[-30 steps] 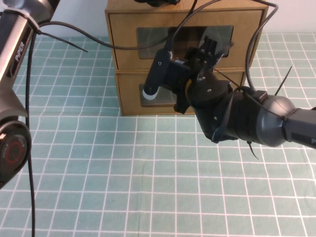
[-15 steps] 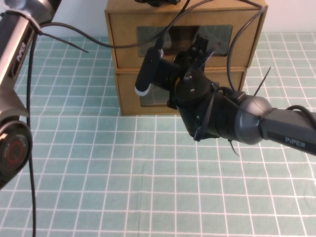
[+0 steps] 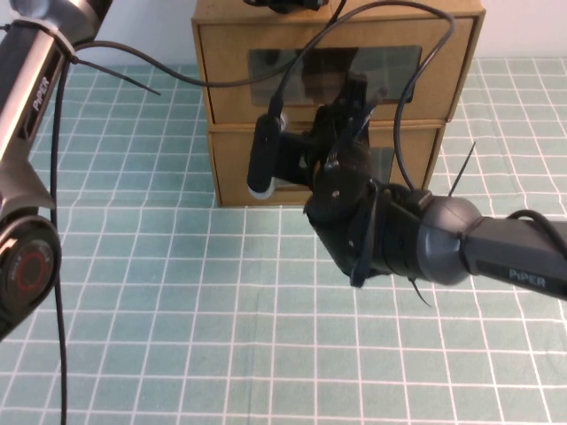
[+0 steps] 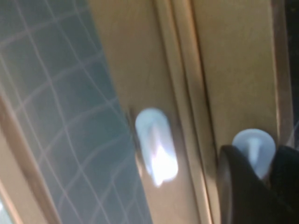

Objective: Open the shoe box
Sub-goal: 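Pull the top drawer of the cardboard box fully open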

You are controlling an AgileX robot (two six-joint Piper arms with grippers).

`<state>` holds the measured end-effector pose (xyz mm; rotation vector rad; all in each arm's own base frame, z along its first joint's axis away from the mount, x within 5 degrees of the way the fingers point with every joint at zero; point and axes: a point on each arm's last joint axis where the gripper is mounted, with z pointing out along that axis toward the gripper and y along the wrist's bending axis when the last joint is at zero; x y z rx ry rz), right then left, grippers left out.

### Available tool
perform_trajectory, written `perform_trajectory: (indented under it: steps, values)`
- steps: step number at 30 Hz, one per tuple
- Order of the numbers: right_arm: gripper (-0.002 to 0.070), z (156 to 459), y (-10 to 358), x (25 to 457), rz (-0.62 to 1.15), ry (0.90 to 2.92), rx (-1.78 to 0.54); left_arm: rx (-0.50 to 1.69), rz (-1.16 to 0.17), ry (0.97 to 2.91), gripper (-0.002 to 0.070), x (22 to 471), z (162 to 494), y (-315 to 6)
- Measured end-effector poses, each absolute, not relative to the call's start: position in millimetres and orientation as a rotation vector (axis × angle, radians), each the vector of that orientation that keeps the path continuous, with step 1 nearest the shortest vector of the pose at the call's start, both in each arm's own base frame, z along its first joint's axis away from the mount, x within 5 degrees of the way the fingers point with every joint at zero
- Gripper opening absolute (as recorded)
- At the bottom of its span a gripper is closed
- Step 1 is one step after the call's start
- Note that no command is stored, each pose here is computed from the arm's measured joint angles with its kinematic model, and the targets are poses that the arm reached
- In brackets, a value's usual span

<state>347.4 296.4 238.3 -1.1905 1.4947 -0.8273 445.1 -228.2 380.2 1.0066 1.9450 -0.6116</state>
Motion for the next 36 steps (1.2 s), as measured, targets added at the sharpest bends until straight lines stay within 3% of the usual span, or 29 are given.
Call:
perform_trajectory:
  steps: [18,29,36]
  values:
    - [0.0112,227.1,286.9,267.5,-0.897,1.485,-1.178,1.042,-0.676,1.969,-0.0006,441.8,374.2,-232.8]
    - [0.0109,219.3,288.8,207.4,-0.799,1.574,-1.215,1.027,-0.709,1.973,-0.0006,444.0,373.9,-228.0]
    - [0.0109,218.9,288.1,195.9,-0.768,1.597,-1.195,1.02,-0.73,1.976,-0.0006,445.8,372.6,-225.4]
